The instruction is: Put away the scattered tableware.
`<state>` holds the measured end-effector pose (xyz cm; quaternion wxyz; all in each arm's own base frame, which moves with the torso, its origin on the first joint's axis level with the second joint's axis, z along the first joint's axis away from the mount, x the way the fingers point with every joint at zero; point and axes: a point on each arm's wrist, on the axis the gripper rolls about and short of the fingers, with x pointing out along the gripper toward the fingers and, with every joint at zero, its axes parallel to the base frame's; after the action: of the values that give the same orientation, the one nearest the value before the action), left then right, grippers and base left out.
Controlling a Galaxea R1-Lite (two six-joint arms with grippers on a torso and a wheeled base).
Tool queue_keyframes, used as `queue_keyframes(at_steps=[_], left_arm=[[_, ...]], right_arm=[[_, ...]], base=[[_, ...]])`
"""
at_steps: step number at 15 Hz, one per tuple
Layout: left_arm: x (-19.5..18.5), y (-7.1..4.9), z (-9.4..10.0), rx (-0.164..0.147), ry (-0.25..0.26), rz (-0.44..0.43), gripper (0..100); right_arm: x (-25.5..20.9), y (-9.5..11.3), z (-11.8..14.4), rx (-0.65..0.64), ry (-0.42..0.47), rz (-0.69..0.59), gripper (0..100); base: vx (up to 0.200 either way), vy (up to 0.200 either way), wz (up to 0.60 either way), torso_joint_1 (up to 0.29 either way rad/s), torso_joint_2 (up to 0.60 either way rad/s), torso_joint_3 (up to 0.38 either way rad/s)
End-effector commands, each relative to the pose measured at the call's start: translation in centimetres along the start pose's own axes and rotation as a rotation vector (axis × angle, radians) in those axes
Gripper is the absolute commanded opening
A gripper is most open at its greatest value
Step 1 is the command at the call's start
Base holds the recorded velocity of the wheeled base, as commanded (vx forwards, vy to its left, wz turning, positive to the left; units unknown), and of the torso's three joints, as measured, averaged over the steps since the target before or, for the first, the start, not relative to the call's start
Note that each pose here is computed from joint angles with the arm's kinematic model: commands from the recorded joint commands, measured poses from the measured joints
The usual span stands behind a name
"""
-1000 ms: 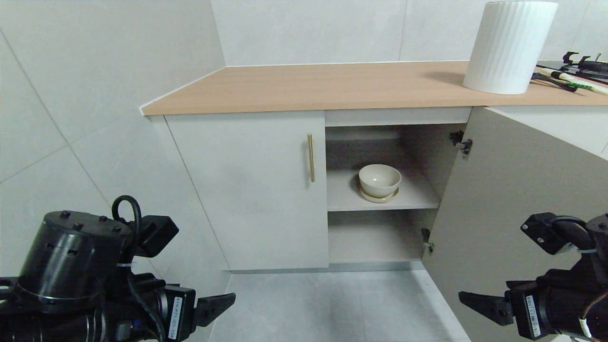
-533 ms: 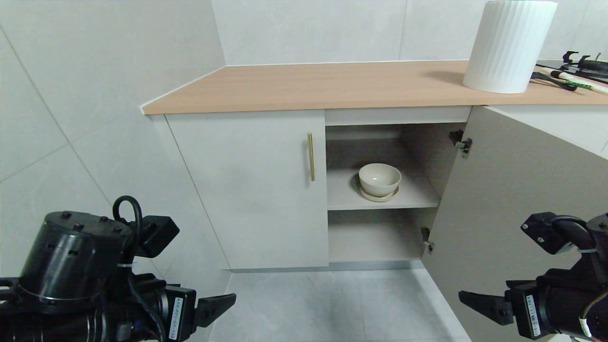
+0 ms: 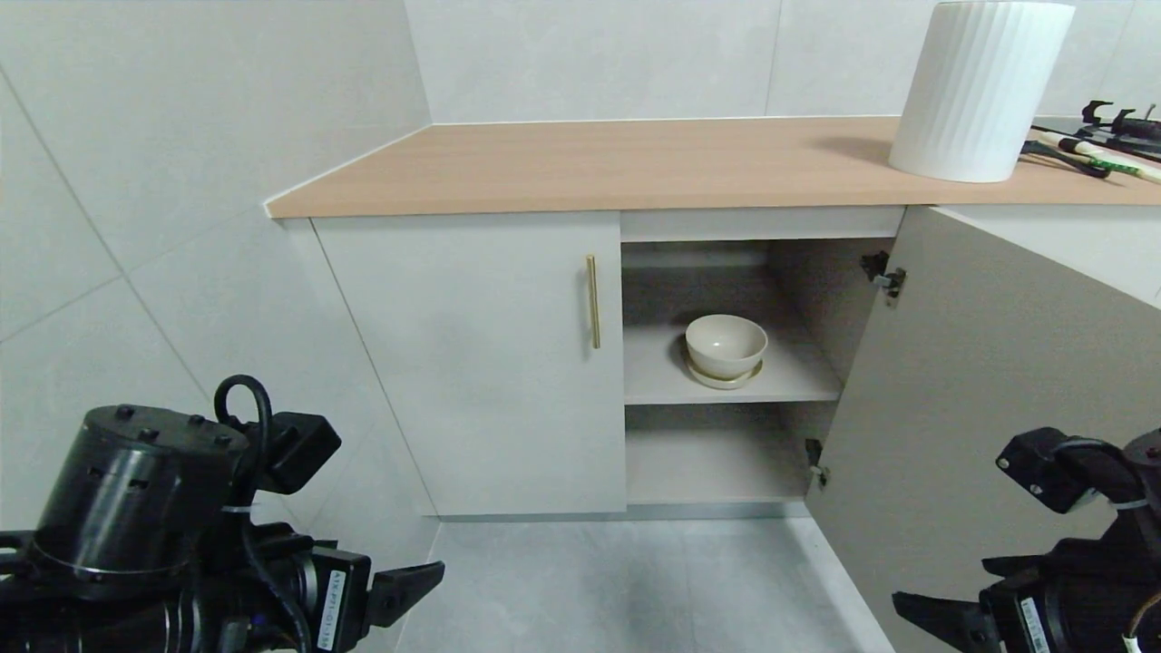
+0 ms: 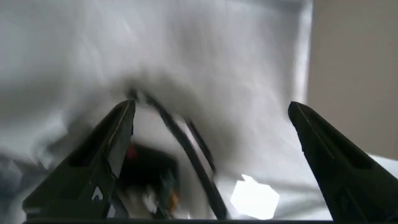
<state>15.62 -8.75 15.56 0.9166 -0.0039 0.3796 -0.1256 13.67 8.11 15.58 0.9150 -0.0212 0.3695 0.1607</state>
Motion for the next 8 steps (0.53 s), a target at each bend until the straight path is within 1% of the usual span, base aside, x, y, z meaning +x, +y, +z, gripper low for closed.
queue_keyframes(at_steps=[1, 3, 4, 5, 8], left_arm=[[0.0, 0.0, 0.0, 0.000, 0.001, 0.000, 100], [0.0, 0.0, 0.0, 0.000, 0.001, 0.000, 100], [0.0, 0.0, 0.0, 0.000, 0.001, 0.000, 100], [0.0, 0.0, 0.0, 0.000, 0.001, 0.000, 100], [0.1, 0.0, 0.0, 0.000, 0.003, 0.001, 100]], right_arm=[[-1.5, -0.3, -0.6, -0.056, 0.027, 0.004, 100], [-2.9, -0.6, -1.3, -0.129, 0.107, -0.007, 100], [-3.2, -0.7, -1.4, -0.140, 0.122, -0.009, 100], [-4.1, -0.9, -2.0, -0.184, 0.173, -0.015, 100], [-5.1, -1.2, -2.7, -0.238, 0.245, -0.031, 100]], base=[[0.000, -0.200, 0.00, 0.022, 0.00, -0.002], [0.000, -0.200, 0.00, 0.002, 0.00, 0.000], [0.000, -0.200, 0.00, 0.007, 0.00, -0.002], [0.000, -0.200, 0.00, -0.002, 0.00, 0.002], [0.000, -0.200, 0.00, 0.002, 0.00, 0.002]])
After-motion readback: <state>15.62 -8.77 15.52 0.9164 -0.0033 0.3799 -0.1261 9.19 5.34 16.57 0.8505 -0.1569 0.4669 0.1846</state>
